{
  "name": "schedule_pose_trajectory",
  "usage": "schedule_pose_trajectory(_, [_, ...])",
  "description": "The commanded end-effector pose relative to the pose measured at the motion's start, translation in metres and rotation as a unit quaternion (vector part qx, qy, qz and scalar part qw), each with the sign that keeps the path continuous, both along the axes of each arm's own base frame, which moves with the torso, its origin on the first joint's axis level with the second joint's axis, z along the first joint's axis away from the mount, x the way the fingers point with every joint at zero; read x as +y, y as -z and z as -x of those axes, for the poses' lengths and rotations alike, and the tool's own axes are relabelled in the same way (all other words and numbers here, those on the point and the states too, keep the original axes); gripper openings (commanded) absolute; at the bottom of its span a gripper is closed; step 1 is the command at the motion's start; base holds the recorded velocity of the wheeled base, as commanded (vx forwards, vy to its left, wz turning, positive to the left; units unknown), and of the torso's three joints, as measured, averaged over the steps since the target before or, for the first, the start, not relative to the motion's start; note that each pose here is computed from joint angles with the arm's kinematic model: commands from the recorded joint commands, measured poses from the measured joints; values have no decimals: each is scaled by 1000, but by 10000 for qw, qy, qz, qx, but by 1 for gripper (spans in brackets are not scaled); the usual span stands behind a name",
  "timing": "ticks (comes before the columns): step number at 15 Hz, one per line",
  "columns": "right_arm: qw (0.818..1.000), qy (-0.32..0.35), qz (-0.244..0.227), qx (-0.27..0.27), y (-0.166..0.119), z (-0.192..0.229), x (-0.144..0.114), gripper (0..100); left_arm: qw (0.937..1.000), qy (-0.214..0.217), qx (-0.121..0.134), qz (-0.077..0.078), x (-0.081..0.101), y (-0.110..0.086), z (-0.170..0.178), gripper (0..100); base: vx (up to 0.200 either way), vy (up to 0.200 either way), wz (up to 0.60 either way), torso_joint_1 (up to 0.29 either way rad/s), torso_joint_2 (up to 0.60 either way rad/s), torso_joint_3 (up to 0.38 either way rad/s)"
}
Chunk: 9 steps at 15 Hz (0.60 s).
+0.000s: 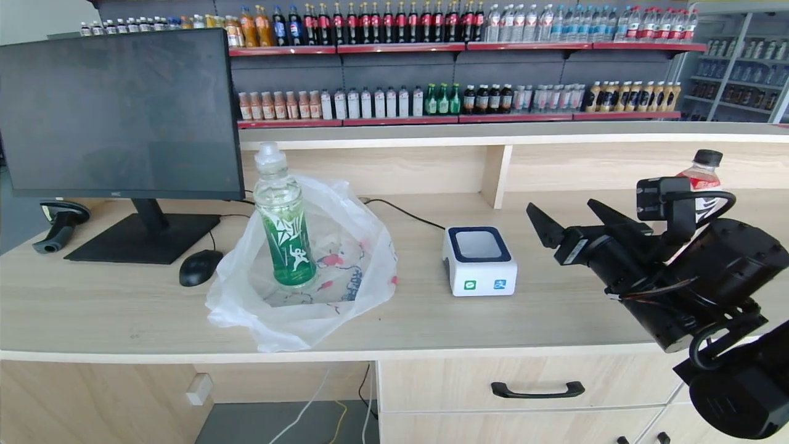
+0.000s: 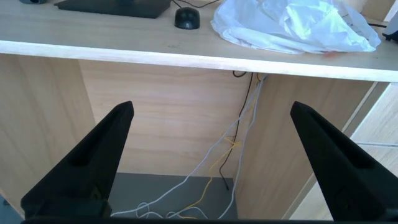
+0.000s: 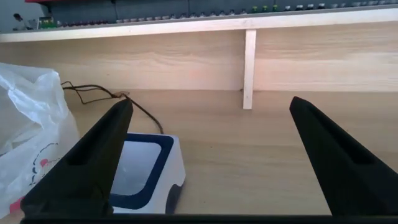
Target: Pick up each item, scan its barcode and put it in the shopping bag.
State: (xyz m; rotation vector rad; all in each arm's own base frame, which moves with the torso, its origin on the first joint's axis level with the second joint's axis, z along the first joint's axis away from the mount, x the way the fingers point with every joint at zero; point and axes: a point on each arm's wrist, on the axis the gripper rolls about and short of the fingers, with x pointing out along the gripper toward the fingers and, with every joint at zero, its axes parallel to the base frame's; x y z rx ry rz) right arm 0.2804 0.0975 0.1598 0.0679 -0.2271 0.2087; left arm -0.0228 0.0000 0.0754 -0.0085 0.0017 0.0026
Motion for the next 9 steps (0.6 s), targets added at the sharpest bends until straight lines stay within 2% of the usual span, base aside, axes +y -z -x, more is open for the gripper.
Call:
schedule_pose_trajectory(1, [10000,-2,4,15,1,1,0,100,10000,-3,7,3,0,0,0,100,-200,0,0,2,7,2])
schedule_pose_trajectory(3, [10000,-2,4,15,1,1,0,100,10000,-3,-1,3,0,0,0,100,-200,0,0,15,10,-5])
schedule_pose_trajectory(7, [10000,6,4,15,1,0,-1,100,10000,-3,7,19,0,0,0,100,0,0,0,0,0,0])
schedule_pose_trajectory(9, [10000,13,4,15,1,0,-1,100,10000,-3,7,19,0,0,0,100,0,-200,0,-5,-5,5])
